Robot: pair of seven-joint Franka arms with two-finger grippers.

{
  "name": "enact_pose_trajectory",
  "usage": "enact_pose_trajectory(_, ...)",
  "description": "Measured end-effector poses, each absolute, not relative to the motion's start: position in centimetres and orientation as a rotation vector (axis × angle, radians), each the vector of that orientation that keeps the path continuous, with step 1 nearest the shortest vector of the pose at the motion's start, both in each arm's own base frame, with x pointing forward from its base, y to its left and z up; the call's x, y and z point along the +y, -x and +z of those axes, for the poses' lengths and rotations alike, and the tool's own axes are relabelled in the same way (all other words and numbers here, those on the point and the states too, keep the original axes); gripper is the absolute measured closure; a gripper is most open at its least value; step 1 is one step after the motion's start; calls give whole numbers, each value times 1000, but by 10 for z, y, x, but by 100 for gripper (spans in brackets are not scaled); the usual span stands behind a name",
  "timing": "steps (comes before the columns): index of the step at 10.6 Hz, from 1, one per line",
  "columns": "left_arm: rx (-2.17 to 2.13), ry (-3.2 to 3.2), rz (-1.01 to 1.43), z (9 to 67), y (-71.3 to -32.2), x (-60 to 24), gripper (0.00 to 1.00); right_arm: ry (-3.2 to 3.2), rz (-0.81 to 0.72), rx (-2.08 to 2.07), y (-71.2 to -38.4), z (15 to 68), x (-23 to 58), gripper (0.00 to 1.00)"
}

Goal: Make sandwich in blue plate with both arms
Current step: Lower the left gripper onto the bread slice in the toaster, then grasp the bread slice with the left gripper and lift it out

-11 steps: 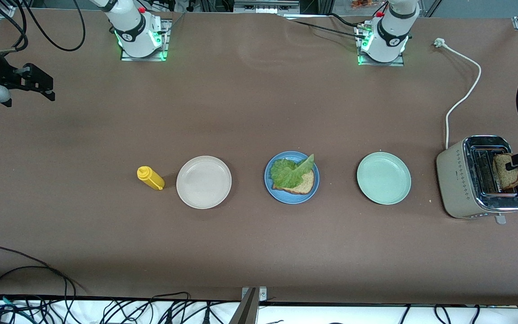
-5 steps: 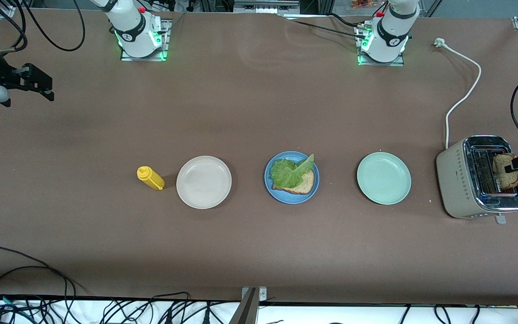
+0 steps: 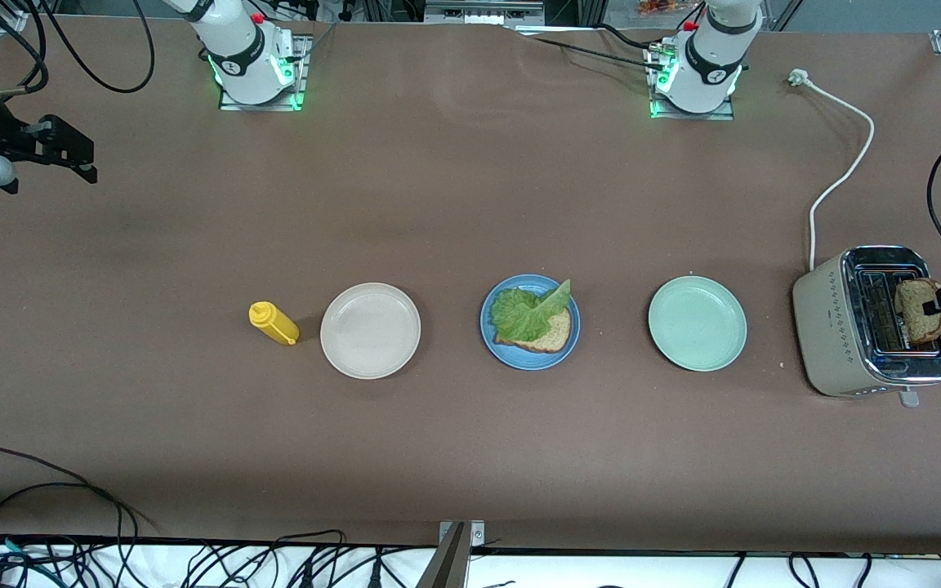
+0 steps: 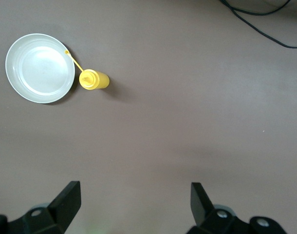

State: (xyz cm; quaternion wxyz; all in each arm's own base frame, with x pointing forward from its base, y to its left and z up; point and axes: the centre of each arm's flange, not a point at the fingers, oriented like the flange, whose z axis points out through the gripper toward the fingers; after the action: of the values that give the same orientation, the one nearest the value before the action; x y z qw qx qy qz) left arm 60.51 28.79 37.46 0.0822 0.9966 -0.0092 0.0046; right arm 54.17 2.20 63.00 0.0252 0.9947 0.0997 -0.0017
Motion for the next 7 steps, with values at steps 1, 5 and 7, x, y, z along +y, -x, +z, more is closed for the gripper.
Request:
enact_pose_trajectory(1,-31,-2976,15,376,-606,287,86,-3076,-5,308,-542,630,22,0)
enact_pose_trajectory(5,-79,-2953,-16,421,-611,277,90,-3075,-2,307,-542,631,21,0)
enact_pose_trajectory(7,-123,-2970,-4,454,-611,266,90,-3075,-1,301,-542,631,19,0)
